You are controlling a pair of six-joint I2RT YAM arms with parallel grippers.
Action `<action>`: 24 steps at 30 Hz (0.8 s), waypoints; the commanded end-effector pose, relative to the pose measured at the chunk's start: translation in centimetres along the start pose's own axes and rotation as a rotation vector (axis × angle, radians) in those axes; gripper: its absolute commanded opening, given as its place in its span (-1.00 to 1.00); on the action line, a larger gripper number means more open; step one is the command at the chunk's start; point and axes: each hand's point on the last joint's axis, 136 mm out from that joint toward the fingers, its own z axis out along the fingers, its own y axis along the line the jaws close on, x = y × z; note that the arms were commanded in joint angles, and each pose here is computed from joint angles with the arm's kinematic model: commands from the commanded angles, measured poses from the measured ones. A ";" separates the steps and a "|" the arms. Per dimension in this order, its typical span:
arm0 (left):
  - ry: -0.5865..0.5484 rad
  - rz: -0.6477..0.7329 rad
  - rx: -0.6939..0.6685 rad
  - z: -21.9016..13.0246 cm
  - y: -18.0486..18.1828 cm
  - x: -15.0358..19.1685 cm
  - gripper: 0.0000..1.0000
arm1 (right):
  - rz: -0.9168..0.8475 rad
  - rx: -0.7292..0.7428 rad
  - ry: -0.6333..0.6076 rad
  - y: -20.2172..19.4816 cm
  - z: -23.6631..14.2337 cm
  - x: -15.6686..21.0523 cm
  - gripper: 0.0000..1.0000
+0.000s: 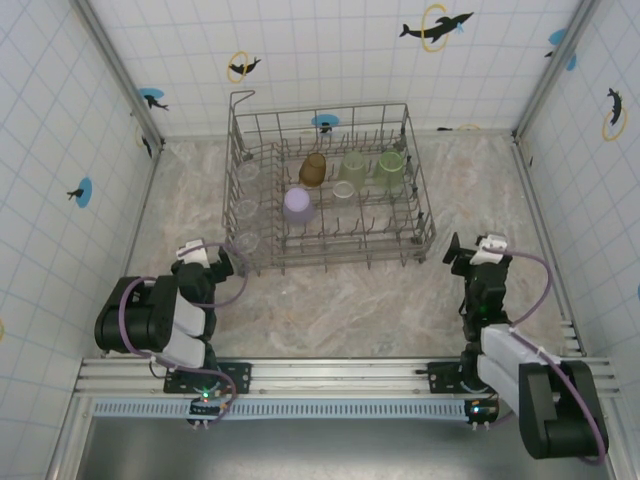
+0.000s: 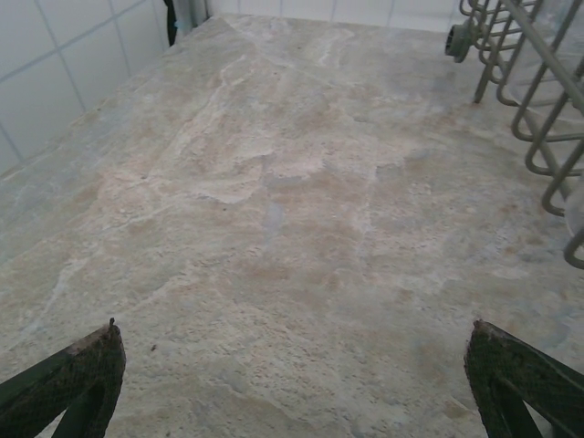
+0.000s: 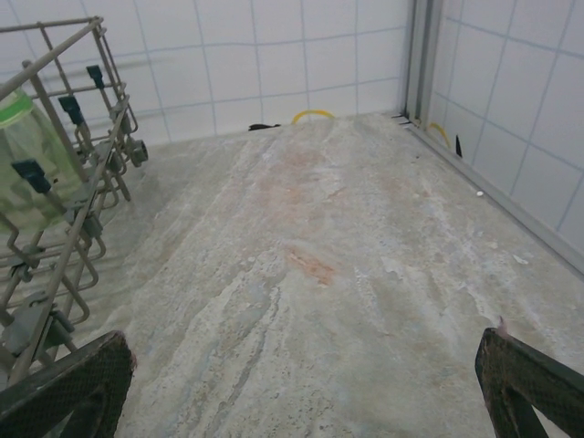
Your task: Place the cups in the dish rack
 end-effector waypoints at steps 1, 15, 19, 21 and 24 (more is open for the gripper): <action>-0.020 0.021 0.053 -0.2 -0.8 -0.3 0.95 | -0.032 -0.015 0.028 -0.4 -1.4 3.1 0.99; -0.037 0.008 -0.015 -0.5 0.4 -0.6 0.95 | 0.011 0.023 0.020 -1.7 -1.1 3.8 0.99; -0.035 0.005 -0.010 -0.4 0.3 -0.6 0.95 | 0.018 0.006 -0.001 -1.5 -1.6 3.9 0.99; -0.030 0.000 -0.002 -0.3 0.2 -0.6 0.95 | 0.014 0.002 0.004 -1.4 -1.6 4.1 0.99; -0.028 -0.002 0.003 -0.2 0.2 -0.5 0.95 | -0.006 0.003 -0.003 -1.2 -1.0 3.9 0.99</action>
